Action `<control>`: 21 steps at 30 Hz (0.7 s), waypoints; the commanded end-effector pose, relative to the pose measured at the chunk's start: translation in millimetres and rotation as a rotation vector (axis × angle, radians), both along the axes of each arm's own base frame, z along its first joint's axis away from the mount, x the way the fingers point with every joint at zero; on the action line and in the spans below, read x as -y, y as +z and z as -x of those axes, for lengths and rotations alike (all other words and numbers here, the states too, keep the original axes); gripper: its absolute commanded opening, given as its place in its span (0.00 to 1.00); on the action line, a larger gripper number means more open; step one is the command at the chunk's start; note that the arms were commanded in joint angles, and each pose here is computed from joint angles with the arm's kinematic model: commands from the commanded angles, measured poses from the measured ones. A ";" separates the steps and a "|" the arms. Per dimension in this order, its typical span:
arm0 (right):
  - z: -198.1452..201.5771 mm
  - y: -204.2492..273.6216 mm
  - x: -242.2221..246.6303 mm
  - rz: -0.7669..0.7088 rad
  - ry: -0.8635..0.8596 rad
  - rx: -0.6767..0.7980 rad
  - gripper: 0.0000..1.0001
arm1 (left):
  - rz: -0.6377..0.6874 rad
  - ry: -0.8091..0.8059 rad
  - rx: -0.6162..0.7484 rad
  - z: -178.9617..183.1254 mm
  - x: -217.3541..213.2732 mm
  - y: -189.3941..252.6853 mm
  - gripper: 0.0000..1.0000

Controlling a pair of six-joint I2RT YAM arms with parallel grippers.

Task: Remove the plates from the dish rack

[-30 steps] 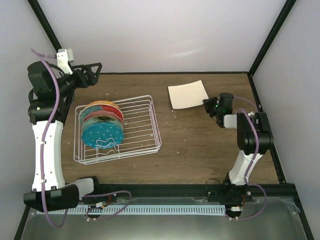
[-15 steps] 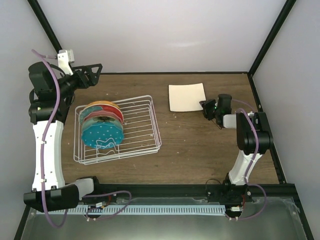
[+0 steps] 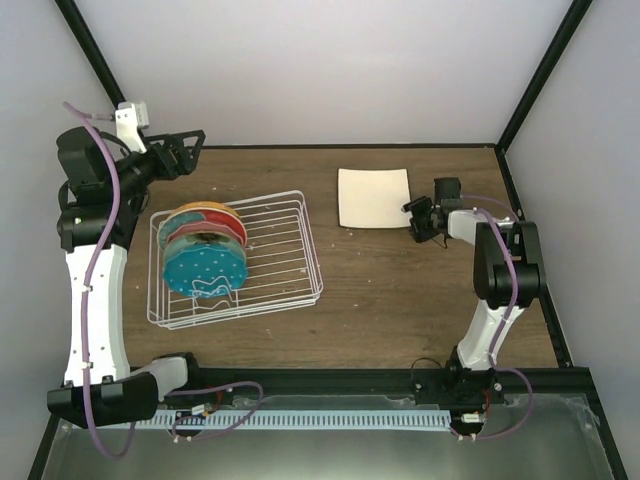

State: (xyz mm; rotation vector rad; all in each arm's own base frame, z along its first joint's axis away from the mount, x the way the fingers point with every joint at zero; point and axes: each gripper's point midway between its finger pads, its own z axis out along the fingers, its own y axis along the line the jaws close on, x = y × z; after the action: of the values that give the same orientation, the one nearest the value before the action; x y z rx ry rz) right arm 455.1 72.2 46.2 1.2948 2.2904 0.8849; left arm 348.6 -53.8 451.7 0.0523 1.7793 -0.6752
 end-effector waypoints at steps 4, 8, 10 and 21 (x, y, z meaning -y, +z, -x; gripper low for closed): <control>22.4 14.7 26.2 0.159 -0.069 -0.112 0.70 | 0.000 -0.012 0.026 7.1 1.8 4.4 1.00; 30.1 49.1 53.7 0.293 -0.156 -0.029 0.70 | -0.004 -0.008 0.032 9.3 1.4 6.1 1.00; 19.3 91.2 57.8 0.333 -0.151 0.161 0.69 | -0.004 -0.004 0.026 9.3 0.8 4.5 1.00; 17.5 289.5 -220.6 0.632 1.002 1.227 0.67 | 0.014 0.062 -0.075 -8.4 -10.8 -24.6 1.00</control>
State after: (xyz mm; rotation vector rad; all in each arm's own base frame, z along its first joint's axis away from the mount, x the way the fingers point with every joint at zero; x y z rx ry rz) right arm 492.4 149.3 293.5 0.1288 1.9365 0.7578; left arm 351.4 -48.6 437.7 0.0085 1.8137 -0.6571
